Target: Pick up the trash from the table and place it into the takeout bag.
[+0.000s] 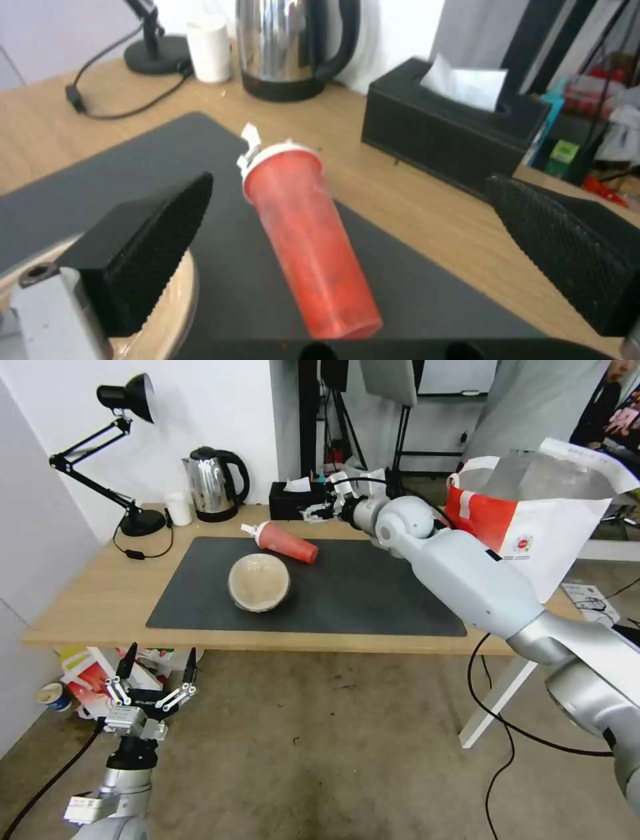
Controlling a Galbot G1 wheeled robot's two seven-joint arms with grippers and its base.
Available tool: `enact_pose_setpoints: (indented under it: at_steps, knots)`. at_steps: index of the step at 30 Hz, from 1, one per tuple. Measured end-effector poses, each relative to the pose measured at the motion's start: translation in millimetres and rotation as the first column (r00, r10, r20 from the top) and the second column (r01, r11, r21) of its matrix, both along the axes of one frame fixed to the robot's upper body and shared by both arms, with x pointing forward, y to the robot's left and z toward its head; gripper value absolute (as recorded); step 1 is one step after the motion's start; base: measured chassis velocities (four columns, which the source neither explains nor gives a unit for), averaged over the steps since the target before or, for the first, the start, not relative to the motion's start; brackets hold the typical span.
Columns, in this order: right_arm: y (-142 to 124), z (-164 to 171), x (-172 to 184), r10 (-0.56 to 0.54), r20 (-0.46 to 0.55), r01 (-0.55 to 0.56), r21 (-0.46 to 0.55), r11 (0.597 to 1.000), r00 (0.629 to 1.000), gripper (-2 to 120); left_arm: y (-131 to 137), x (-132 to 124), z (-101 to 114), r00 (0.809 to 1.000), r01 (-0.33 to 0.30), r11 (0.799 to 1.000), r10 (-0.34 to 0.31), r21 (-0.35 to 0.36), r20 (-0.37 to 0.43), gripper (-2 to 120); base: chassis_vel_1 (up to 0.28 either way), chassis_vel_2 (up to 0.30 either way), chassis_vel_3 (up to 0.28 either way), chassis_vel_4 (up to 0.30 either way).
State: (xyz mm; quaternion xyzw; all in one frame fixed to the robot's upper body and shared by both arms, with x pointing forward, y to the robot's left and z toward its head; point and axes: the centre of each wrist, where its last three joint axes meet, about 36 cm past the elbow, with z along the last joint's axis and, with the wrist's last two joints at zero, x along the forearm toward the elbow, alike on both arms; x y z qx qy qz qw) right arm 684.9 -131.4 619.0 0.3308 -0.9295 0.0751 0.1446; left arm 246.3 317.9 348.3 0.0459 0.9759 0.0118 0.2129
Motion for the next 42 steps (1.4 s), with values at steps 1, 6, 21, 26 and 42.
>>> enact_pose_setpoints:
  at_steps: [1,6,21,26,42]
  knots:
    - [1,2,1,0.006,-0.010,-0.006,-0.010,1.000,1.000,100,0,0,0,1.000,0.000,1.000,0.000,0.000,0.000,100,0.000,0.000,0.000,0.000]
    - [8,0,7,0.032,-0.048,-0.034,-0.036,0.999,0.998,100,0,0,0,1.000,0.000,1.000,0.000,0.000,0.000,100,0.000,0.000,0.000,0.000]
    - [23,-12,25,0.047,-0.097,-0.055,-0.078,0.995,0.994,100,0,0,0,1.000,0.000,1.000,0.000,0.000,0.000,100,0.000,0.000,0.000,0.000]
    - [25,-8,36,0.040,-0.095,-0.050,-0.107,0.993,0.995,100,0,0,0,1.000,0.000,1.000,0.000,0.000,0.000,100,0.000,0.000,0.000,0.000]
    - [22,-4,51,0.030,-0.108,-0.047,-0.158,0.986,0.994,100,0,0,0,1.000,0.000,1.000,0.000,0.000,0.000,100,0.000,0.000,0.000,0.000]
